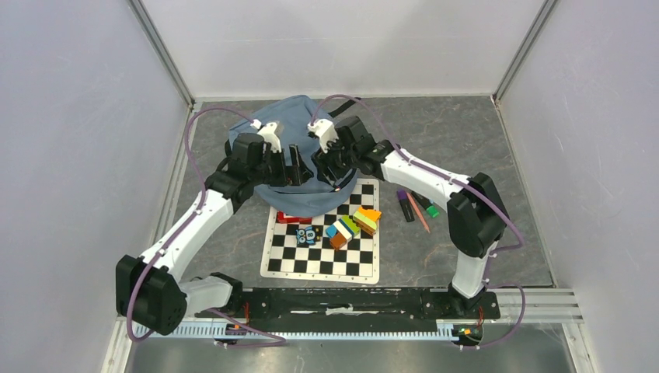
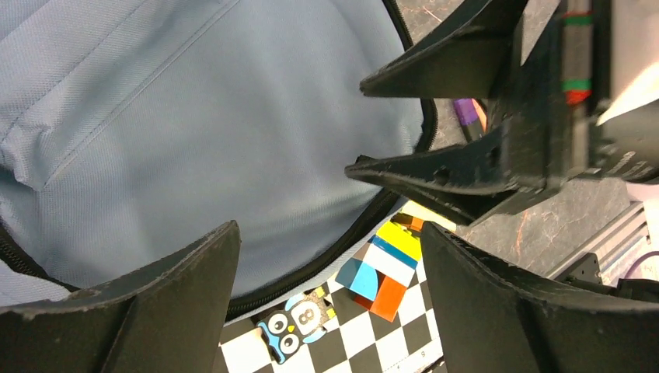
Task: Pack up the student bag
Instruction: Zip the student bag at the center of the board.
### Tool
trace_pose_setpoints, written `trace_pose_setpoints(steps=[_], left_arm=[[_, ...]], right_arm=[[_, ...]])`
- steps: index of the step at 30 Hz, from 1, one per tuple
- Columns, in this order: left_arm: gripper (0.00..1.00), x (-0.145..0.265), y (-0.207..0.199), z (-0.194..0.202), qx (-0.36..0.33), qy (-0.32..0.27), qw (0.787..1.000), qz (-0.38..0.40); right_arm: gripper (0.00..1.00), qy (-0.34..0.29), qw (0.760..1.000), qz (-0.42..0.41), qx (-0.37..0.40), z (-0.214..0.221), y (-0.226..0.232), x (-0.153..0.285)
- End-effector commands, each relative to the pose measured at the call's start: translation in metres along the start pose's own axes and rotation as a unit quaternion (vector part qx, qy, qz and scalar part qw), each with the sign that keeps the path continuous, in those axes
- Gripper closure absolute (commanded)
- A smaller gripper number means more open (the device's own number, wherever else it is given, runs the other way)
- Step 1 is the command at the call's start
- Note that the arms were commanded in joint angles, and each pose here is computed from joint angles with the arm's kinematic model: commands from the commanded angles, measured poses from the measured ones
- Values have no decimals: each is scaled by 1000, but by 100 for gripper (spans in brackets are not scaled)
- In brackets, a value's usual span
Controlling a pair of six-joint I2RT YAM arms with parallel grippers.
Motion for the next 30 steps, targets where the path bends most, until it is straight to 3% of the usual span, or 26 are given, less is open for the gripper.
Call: trace_pose_setpoints(steps=[1, 6, 12, 16, 17, 25, 30], left_arm=[[9, 7, -3, -10, 0, -32, 999, -3], [9, 7, 0, -6, -1, -25, 1000, -8], [9, 4, -1, -4, -17, -19, 1000, -5], [8, -6, -8, 13, -63, 14, 998, -1], [8, -9, -13, 17, -80, 23, 997, 5], [7, -29, -44, 39, -210, 36, 977, 29], [7, -48, -37, 42, -249, 25, 968, -18]], right_arm=[[38, 15, 999, -21, 30, -1, 14, 2], [40, 36, 999, -24, 29, 21, 18, 2], [55, 52, 998, -5, 41, 35, 11, -1], [96, 33, 999, 11, 39, 24, 9, 6], [100, 22, 999, 11, 36, 18, 10, 10], [100, -20, 998, 52, 15, 10, 7, 45], [100, -28, 997, 70, 5, 17, 4, 60]])
Point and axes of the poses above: each gripper's point midway between its finger pads, its own x axis back along the fingers, its own y axis along the line the jaws close on, z = x × y, the point moved 1 cm from there along x, back along the fingers, and after that the axes turned 8 degrees about -x, right-handed, at the moved point
